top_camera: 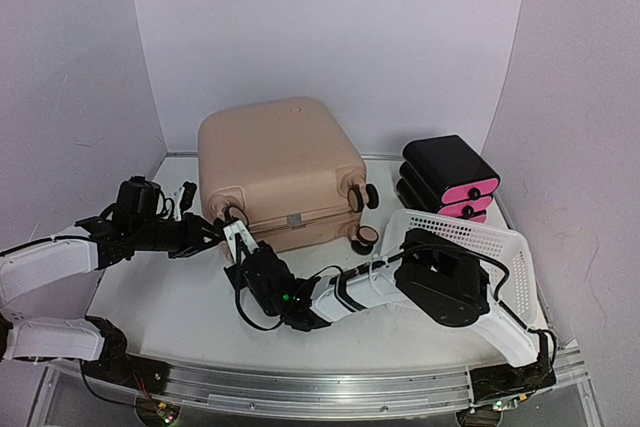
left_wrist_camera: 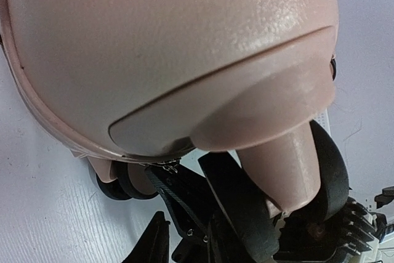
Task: Open, take out, and arrange the luggage
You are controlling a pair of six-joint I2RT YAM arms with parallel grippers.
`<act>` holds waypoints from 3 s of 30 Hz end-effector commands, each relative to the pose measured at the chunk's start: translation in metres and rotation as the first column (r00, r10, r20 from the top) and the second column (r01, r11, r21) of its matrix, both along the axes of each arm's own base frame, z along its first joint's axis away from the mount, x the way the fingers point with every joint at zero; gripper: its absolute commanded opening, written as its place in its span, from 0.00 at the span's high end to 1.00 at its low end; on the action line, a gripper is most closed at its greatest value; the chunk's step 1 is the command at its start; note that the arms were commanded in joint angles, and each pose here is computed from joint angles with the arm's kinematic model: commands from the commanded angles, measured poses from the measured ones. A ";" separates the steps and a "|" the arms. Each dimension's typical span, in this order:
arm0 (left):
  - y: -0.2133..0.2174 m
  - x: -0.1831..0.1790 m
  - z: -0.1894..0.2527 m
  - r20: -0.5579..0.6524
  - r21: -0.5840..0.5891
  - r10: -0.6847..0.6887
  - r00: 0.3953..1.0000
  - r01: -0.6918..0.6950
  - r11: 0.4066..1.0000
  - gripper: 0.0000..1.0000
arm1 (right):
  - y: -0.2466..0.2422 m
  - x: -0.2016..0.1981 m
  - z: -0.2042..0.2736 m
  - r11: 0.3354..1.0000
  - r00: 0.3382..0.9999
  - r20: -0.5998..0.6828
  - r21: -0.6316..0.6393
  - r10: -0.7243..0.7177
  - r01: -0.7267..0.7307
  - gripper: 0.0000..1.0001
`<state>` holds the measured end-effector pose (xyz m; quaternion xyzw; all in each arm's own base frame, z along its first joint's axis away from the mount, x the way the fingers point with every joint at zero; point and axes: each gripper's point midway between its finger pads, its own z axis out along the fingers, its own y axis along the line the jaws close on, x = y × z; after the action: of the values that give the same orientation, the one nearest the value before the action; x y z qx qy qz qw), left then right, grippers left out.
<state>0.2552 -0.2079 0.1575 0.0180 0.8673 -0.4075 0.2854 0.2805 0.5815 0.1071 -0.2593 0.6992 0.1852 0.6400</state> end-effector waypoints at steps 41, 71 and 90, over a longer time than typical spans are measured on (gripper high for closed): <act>0.085 0.019 0.059 0.185 0.257 0.115 0.976 -0.161 0.953 0.33 | 0.032 -0.048 0.071 0.992 0.979 0.181 0.065 0.095 -0.109 1.00; 0.018 0.079 0.065 0.229 0.009 -0.127 0.965 0.129 0.992 0.33 | 0.082 -0.050 0.049 0.996 0.978 0.202 0.060 0.052 -0.065 1.00; 0.094 0.031 0.063 0.131 0.151 0.252 0.959 -0.271 0.951 0.24 | 0.060 -0.069 0.055 0.972 0.972 -0.022 0.032 0.234 -0.233 0.37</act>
<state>0.3074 -0.1277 0.2412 -0.0038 0.8613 -0.3067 0.4050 0.2495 0.6411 0.1005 -0.3157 0.6707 0.1831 0.6457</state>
